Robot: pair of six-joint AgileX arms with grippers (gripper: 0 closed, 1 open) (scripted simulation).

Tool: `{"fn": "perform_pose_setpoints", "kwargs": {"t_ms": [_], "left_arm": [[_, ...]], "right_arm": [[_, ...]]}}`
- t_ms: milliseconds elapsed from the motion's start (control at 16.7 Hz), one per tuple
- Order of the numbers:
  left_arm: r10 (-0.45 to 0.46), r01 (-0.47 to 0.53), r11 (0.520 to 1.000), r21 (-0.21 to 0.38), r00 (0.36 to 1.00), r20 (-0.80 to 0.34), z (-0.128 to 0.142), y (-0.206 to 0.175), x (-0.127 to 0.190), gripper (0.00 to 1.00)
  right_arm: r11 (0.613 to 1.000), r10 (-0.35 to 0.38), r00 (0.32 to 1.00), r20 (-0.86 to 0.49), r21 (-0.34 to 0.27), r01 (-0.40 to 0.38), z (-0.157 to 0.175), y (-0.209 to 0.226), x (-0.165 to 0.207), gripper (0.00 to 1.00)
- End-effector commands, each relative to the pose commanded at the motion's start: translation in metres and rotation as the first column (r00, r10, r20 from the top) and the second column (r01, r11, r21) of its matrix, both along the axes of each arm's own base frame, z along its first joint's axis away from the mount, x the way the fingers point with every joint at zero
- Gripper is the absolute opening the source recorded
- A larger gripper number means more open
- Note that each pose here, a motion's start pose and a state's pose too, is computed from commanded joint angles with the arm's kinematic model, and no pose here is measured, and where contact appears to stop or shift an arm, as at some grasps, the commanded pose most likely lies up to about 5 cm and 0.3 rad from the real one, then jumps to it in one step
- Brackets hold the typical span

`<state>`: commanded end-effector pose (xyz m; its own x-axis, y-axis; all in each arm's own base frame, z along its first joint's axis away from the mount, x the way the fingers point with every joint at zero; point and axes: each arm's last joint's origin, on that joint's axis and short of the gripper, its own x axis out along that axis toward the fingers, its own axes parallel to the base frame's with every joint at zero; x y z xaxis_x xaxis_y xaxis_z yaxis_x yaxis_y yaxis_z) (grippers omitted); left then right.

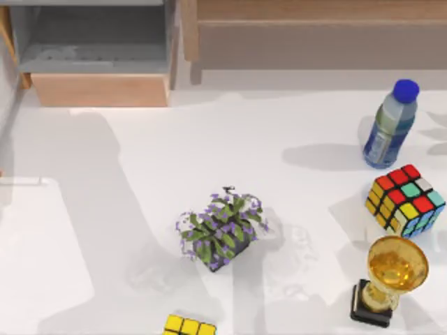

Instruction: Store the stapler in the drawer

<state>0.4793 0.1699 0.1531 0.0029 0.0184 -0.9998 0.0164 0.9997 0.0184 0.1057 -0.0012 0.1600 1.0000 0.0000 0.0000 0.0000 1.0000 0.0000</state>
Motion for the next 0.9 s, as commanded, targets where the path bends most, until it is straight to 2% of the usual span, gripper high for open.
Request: {"fn": "perform_pose_setpoints", "kwargs": {"t_ms": [780,900], "left_arm": [[0.0,0.0,1.0,0.0,1.0,0.0,0.0,0.0,0.0,0.98],[0.0,0.0,1.0,0.0,1.0,0.0,0.0,0.0,0.0,1.0]], "right_arm": [[1.0,0.0,1.0,0.0,0.0,0.0,0.0,0.0,0.0,1.0],[1.0,0.0,1.0,0.0,0.0,0.0,0.0,0.0,0.0,1.0]]}}
